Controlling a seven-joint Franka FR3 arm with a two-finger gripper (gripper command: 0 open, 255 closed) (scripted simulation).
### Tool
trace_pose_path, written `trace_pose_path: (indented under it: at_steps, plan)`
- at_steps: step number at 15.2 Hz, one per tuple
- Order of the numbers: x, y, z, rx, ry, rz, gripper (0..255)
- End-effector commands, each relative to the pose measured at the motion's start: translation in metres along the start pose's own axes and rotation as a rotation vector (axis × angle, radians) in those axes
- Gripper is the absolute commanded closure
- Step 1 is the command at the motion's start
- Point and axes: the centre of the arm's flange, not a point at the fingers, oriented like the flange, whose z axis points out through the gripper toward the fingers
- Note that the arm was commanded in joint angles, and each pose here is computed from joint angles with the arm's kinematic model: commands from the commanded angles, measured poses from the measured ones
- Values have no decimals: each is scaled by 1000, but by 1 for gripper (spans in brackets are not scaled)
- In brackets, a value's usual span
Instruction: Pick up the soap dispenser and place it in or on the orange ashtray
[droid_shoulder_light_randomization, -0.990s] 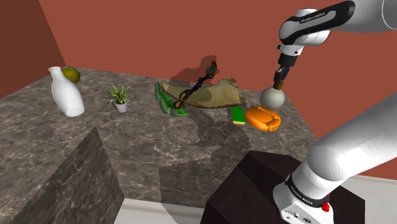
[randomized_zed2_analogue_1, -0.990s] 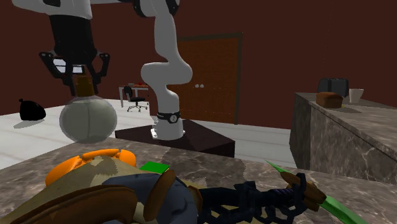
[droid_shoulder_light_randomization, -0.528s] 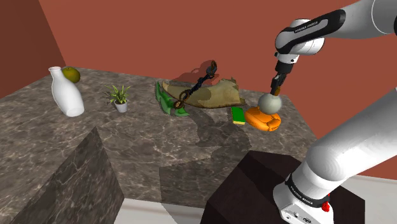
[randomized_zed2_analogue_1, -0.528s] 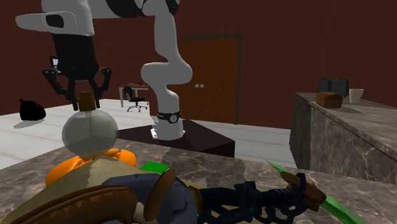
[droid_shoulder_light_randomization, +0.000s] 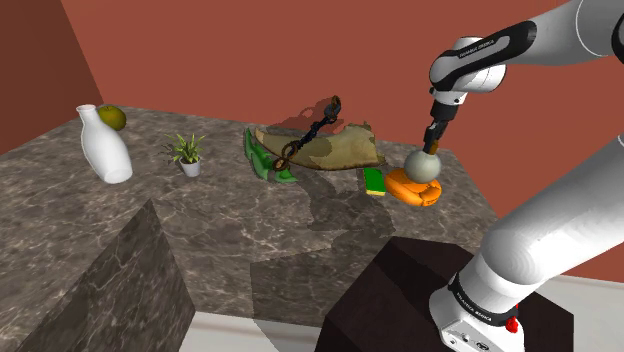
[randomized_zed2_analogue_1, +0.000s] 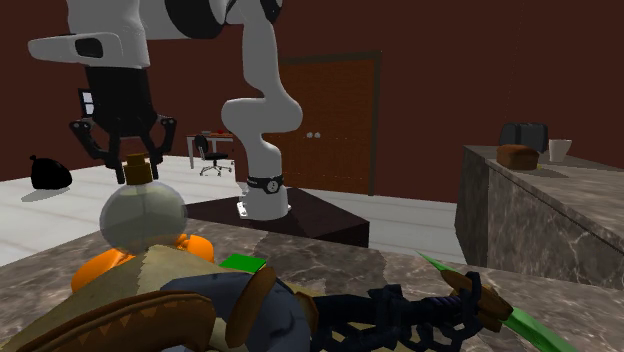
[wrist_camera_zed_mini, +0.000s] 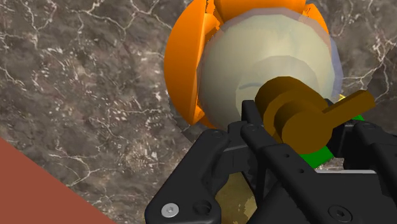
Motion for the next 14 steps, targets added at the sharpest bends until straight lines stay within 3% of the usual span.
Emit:
trace_pose_path:
  at_steps: [1,2,3,8,12,14]
  plan:
    - [0,0,0,0,0,0,255]
    - [0,0,0,0,0,0,255]
    - [0,0,0,0,0,0,0]
    - [0,0,0,0,0,0,0]
    - [0,0,-50,0,0,0,0]
    - [0,0,-50,0,0,0,0]
